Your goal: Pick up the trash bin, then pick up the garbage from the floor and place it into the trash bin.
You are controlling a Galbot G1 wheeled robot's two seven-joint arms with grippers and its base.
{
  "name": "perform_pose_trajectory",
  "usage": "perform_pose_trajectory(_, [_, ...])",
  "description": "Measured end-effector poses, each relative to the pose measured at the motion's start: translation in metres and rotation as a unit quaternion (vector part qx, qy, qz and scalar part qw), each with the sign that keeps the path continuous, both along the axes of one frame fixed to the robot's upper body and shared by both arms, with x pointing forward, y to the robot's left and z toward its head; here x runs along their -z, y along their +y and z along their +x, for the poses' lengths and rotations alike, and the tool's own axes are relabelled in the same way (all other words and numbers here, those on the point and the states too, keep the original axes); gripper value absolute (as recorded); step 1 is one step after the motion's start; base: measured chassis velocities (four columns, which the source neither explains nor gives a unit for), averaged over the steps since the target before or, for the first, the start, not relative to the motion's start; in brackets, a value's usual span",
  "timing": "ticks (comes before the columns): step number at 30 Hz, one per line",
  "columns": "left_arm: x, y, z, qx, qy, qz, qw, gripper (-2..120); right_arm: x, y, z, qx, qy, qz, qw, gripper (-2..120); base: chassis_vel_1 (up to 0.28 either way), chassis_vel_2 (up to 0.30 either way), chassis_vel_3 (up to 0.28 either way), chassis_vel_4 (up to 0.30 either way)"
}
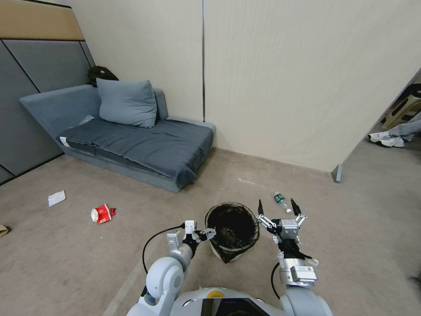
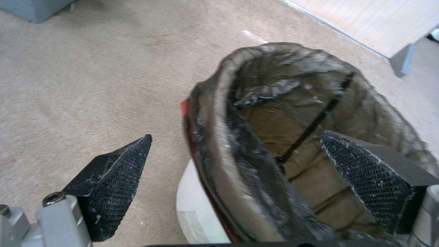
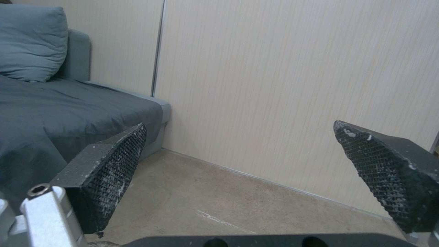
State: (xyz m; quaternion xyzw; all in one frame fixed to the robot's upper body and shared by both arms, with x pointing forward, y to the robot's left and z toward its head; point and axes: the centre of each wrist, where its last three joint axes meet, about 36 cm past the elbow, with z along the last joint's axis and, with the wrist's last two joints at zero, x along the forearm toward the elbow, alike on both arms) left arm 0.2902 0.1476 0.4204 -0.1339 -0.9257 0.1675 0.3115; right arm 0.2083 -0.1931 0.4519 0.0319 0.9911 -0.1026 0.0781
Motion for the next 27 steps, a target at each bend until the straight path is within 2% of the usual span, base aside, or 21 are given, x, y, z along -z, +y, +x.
perform_pose_trajectory(5, [0.003, 0.0, 0.005, -0.005, 0.008, -0.002, 1.0, 96, 0.001, 0.0, 0.0, -0.001, -0.001, -0.001, 1.0, 100, 0.0, 0.0, 0.0, 0.0])
perform_pose_trajectory(27, [0.027, -0.001, 0.025, 0.008, 0.034, -0.004, 0.9994, 93, 0.005, 0.002, -0.001, -0.006, 0.0, -0.005, 1.0, 100, 0.0, 0.0, 0.0, 0.0])
